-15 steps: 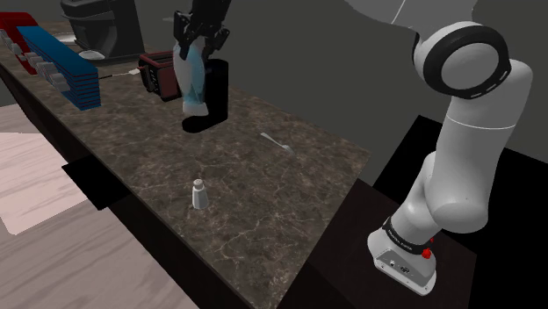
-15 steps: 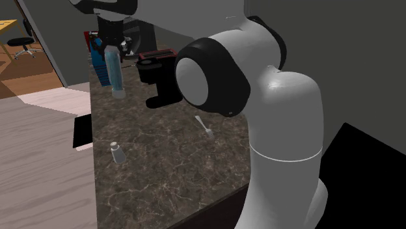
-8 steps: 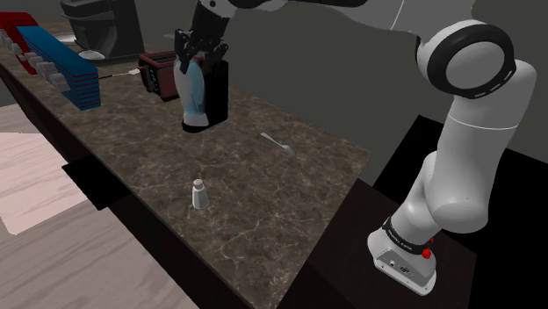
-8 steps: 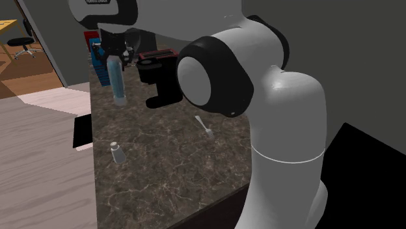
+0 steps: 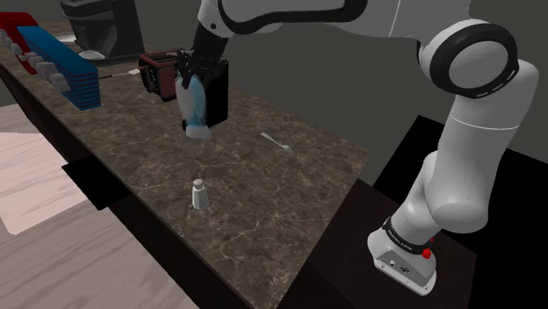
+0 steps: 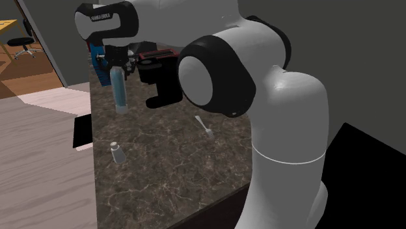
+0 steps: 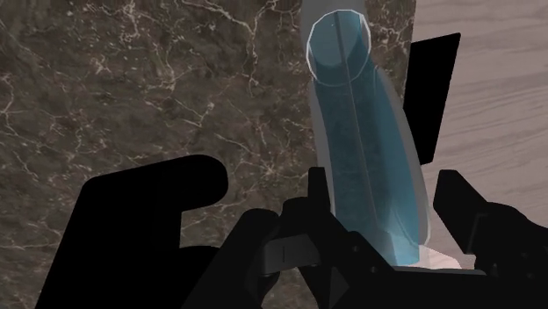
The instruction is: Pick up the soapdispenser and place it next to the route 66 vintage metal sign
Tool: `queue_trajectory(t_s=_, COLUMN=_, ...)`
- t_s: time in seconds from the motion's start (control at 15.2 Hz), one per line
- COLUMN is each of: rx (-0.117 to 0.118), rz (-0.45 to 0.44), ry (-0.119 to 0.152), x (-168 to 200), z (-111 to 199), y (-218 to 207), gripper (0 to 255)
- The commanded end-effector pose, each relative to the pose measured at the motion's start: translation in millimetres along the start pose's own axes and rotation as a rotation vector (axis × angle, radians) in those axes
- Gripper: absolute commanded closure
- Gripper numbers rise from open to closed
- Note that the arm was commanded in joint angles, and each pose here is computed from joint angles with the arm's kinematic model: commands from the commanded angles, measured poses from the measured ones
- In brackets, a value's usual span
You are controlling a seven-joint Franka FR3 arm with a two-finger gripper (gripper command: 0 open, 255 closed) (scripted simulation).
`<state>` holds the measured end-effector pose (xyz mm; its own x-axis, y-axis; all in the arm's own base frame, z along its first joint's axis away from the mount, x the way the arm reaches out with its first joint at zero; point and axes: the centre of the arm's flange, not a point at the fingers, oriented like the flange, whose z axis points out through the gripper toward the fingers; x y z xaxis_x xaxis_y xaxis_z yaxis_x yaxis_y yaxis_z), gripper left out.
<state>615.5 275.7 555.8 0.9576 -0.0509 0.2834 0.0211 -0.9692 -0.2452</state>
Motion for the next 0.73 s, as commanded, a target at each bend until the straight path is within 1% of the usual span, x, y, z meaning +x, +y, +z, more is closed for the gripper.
queue_trajectory(t_s=0.0, rx=0.000, rz=0.000, ry=0.001, x=-2.8, z=10.0, y=3.3, gripper=255)
queue_trajectory(t_s=0.66, rx=0.000, rz=0.000, ry=0.001, x=-17.7, z=59.0, y=16.2, gripper=255)
